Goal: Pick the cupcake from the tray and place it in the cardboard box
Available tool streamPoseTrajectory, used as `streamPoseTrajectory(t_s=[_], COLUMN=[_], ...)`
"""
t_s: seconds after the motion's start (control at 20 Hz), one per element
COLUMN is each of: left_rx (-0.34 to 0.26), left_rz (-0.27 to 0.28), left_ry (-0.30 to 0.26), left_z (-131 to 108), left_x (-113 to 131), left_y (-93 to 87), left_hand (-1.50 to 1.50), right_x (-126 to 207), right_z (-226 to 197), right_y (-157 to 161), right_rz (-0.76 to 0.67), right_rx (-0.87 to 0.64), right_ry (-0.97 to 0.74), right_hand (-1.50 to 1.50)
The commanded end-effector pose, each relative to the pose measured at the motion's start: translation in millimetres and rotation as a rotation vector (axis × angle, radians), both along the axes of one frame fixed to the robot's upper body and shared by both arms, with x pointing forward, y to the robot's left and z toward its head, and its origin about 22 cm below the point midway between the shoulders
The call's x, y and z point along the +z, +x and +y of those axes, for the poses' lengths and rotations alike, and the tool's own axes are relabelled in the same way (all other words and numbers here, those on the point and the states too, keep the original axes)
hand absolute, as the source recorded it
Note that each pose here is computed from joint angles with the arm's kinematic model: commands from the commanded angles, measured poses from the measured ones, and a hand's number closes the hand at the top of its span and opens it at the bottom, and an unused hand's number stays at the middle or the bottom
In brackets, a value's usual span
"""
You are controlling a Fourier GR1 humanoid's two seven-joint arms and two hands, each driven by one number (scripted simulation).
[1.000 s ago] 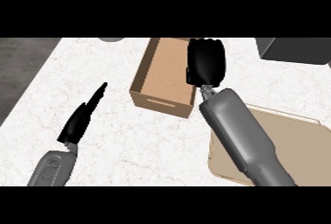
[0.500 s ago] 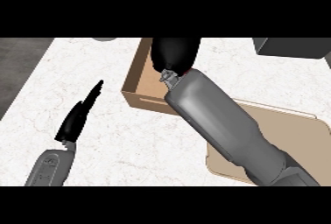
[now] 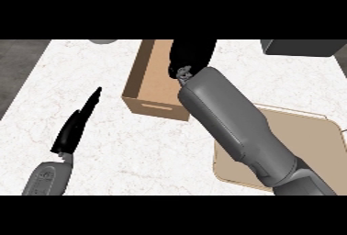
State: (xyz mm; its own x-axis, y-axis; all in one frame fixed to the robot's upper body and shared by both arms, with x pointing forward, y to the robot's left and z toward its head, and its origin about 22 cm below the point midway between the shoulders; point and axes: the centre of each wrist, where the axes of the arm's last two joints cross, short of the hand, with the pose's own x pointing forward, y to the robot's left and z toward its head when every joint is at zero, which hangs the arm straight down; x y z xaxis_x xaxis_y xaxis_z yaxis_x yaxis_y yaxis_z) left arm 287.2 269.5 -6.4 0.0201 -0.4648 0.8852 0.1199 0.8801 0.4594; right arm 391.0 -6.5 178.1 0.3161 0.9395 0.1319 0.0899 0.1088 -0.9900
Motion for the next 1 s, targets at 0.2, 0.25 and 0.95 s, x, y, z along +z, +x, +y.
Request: streamPoseTrajectory(t_s=[0.2, 0.25, 0.95], left_rx=[0.008, 0.013, 0.018], left_rz=[-0.028, -0.01, 0.006], left_ry=[-0.006, 0.006, -0.005], left_z=[-12, 2, 13], left_x=[6, 10, 7], left_y=[-1.4, -0.3, 1.9], left_hand=[0.0, 0.0, 0.0], right_x=[-40, -49, -63], right_z=[-11, -19, -44], right_y=[11, 18, 10], right_rz=[0.08, 0.033, -0.455], right_rx=[0.043, 0.042, 0.027], right_ry=[0.233, 0.247, 0.835], right_hand=[-1.5, -1.5, -1.5])
